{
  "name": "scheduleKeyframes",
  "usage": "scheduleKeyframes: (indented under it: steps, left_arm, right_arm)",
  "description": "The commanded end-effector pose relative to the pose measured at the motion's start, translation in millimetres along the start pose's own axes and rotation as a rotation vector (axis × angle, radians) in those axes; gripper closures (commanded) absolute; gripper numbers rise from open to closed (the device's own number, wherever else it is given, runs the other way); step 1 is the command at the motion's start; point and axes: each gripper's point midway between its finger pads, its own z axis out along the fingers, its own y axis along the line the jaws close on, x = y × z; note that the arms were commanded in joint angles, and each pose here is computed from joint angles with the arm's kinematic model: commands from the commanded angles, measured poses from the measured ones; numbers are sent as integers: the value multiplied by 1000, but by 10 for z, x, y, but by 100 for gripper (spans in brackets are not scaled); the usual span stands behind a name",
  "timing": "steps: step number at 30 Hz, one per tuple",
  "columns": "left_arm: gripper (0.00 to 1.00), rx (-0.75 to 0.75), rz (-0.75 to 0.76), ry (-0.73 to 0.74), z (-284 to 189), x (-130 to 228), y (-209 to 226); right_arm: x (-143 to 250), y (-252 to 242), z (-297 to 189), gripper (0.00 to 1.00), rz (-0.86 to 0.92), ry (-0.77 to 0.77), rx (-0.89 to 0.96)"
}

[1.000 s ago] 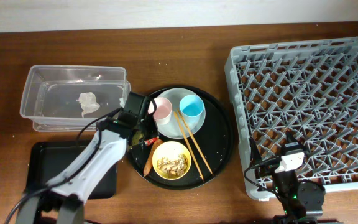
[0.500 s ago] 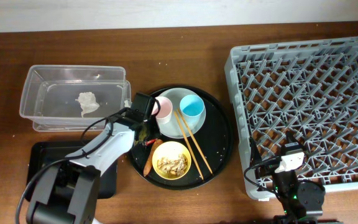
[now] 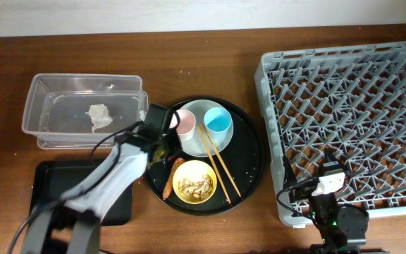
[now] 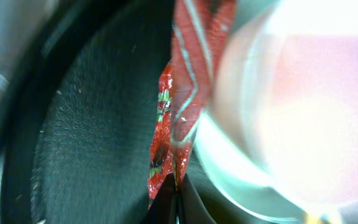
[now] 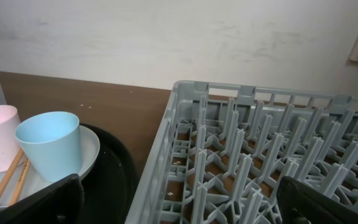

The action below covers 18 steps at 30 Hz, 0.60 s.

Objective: Sort waste into correct bins and load items into the dishwasher rack
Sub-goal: 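Grasp the red snack wrapper with the left gripper, drop it in the clear bin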

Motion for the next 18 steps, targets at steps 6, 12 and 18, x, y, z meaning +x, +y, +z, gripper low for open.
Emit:
scheduleKeyframes:
  steps: [6, 12, 18]
  left_arm:
    - [99, 11, -16, -397, -1129, -716, 134]
    - [99, -170, -116, -604, -1074, -1369, 684]
    - [91, -225, -185, -552, -481, -1539, 1084]
  right_arm:
    - [29, -16, 0, 2, 9, 5, 7]
    - [30, -16, 0, 2, 9, 5, 8]
    - [30, -16, 0, 2, 9, 5, 8]
